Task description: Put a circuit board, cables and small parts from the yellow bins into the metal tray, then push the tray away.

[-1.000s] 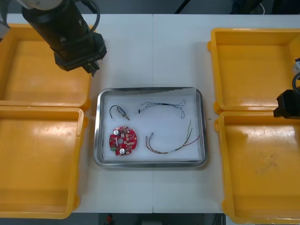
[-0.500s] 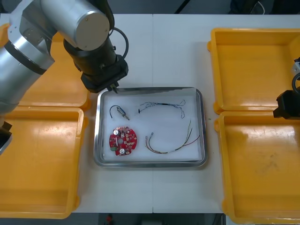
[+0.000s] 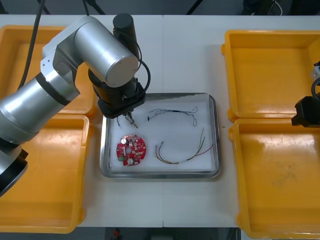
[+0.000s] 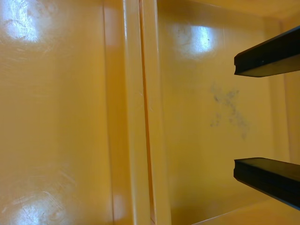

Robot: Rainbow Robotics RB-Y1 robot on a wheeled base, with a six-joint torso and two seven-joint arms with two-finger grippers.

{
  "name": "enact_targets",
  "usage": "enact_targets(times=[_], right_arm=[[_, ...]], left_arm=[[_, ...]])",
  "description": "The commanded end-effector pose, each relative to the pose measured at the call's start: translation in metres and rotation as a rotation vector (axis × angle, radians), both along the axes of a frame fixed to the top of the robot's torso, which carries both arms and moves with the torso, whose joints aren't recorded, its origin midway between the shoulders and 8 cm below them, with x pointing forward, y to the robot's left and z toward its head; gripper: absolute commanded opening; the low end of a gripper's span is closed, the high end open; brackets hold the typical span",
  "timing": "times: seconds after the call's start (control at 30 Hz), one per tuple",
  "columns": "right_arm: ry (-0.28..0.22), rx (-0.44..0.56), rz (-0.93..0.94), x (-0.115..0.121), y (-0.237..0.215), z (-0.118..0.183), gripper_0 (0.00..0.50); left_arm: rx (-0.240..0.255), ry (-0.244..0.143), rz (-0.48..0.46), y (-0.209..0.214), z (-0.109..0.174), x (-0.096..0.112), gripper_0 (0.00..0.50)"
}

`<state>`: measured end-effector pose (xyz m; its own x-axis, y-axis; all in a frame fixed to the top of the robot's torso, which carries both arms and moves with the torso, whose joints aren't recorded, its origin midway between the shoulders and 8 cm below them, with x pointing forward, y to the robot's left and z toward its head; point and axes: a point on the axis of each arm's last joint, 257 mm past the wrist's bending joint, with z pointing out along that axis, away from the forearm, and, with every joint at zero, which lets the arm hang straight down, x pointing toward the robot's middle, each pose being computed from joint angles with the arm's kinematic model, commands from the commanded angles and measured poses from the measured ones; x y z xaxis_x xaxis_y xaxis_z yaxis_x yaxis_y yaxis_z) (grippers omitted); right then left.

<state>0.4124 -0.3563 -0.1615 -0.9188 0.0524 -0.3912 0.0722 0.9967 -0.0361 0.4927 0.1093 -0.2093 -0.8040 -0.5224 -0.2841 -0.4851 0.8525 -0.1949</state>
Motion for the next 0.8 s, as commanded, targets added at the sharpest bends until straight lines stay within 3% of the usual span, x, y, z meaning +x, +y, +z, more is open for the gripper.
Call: enact_targets(times=[0.03,0.33,0.53,0.8], right_arm=[[-0.036,0.0,0.022,0.002,0.0,0.01,0.5],[-0.036,0.0,0.022,0.002,0.0,0.01,0.5],[-0.036,0.0,0.022,0.002,0.0,0.01,0.5],[-0.036,0.0,0.022,0.002,0.0,0.01,0.5]], left_arm=[[-0.024,-0.02,0.009,-0.028,-0.007,-0.009,0.0],[-0.005,-0.042,0.002,-0.037,-0.011,-0.009,0.0],[0.032,-0.086,-0.019,-0.042,-0.019,-0.004,0.0],[0.014,-0.096,-0.018,-0.049,-0.031,0.007,0.0]])
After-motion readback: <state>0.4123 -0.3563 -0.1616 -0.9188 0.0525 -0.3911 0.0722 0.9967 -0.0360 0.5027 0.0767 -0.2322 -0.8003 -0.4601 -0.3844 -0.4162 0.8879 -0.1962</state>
